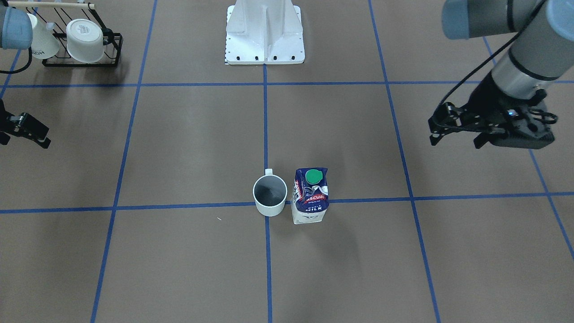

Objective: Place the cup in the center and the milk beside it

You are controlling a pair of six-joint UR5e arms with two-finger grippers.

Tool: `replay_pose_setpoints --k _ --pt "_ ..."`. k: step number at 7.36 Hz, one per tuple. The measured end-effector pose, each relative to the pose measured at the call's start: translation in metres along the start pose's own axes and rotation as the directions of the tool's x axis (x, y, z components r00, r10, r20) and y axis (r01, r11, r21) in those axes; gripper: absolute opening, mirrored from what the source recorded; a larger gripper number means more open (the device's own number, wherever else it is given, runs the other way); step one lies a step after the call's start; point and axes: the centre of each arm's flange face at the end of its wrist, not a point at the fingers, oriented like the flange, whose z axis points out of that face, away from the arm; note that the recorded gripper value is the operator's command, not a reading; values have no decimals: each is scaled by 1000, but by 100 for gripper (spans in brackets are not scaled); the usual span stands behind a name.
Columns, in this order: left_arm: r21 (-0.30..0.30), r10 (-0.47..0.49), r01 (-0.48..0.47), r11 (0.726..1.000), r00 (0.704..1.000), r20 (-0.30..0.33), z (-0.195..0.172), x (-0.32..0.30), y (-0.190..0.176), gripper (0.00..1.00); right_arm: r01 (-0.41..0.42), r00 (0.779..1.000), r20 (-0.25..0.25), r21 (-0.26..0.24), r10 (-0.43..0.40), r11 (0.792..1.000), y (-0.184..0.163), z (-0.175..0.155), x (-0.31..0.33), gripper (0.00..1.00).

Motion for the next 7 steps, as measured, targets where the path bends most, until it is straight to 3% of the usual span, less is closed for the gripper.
replay_pose_setpoints --k 2,4,7 --pt "-2 118 -118 993 991 63 -9 -121 25 99 40 999 -19 20 -40 999 -2 -14 52 100" --pt "-16 175 -175 985 979 99 -15 -209 38 99 80 996 -39 32 -79 996 -2 -26 111 100" --pt "-16 210 -209 978 972 103 -15 -272 43 99 118 992 48 10 -118 993 -9 -35 182 100"
